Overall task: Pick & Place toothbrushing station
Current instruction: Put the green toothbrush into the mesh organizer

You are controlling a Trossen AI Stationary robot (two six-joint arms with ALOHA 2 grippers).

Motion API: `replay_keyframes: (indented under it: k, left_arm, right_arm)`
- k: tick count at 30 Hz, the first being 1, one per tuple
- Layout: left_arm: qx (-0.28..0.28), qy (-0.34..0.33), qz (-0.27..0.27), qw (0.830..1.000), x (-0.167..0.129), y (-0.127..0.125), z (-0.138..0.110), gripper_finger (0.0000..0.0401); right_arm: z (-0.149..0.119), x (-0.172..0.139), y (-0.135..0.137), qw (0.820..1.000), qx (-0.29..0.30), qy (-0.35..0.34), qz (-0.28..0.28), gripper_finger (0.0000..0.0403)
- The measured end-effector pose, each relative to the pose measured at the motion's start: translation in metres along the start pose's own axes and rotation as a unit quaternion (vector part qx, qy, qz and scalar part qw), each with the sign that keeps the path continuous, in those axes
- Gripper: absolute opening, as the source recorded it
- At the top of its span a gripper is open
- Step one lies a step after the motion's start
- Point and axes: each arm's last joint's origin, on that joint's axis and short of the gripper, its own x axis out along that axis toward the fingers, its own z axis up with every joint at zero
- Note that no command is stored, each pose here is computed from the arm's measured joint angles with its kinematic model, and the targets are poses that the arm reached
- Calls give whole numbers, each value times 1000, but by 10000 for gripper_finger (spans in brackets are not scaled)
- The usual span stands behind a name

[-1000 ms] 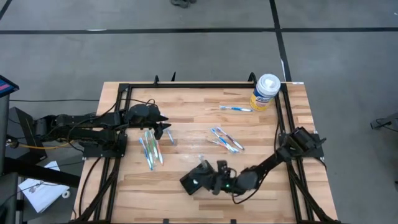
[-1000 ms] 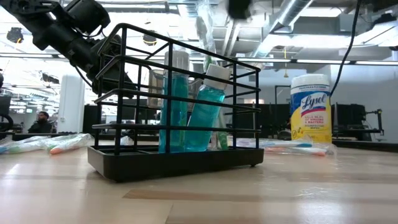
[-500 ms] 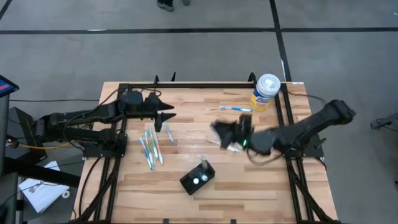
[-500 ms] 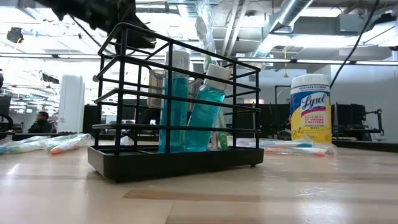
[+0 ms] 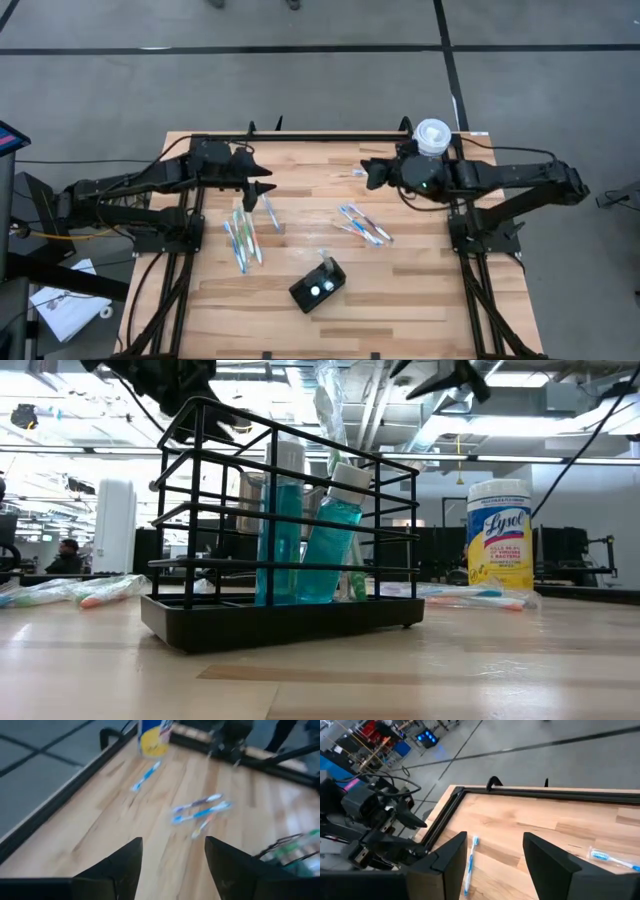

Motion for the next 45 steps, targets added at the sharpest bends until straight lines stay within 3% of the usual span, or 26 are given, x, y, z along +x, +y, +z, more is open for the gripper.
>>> replay_keyframes:
  k: [4, 12, 15, 20, 27, 34, 45]
  left_arm:
    - [-49, 67, 36, 996, 7, 14, -17, 214]
    - [-80, 55, 106, 990, 7, 24, -17, 214]
    - [-112, 95, 133, 980, 8, 28, -25, 214]
    - [-167, 196, 184, 949, 8, 31, -45, 214]
    - [-304, 253, 208, 895, 9, 33, -58, 214]
    - [-329, 281, 227, 873, 20, 37, -63, 214]
    - [-349, 374, 282, 811, 37, 50, -103, 214]
  right_arm:
    - [6, 19, -5, 999, -14, 29, 7, 184]
    - [33, 45, -26, 995, -68, 60, 33, 185]
    - [41, 50, -35, 991, -93, 80, 48, 185]
    - [54, 56, -43, 984, -130, 89, 88, 185]
    - [70, 60, -49, 976, -142, 76, 149, 185]
    - [74, 60, -52, 967, -157, 90, 179, 185]
    - [68, 58, -46, 960, -170, 99, 197, 185]
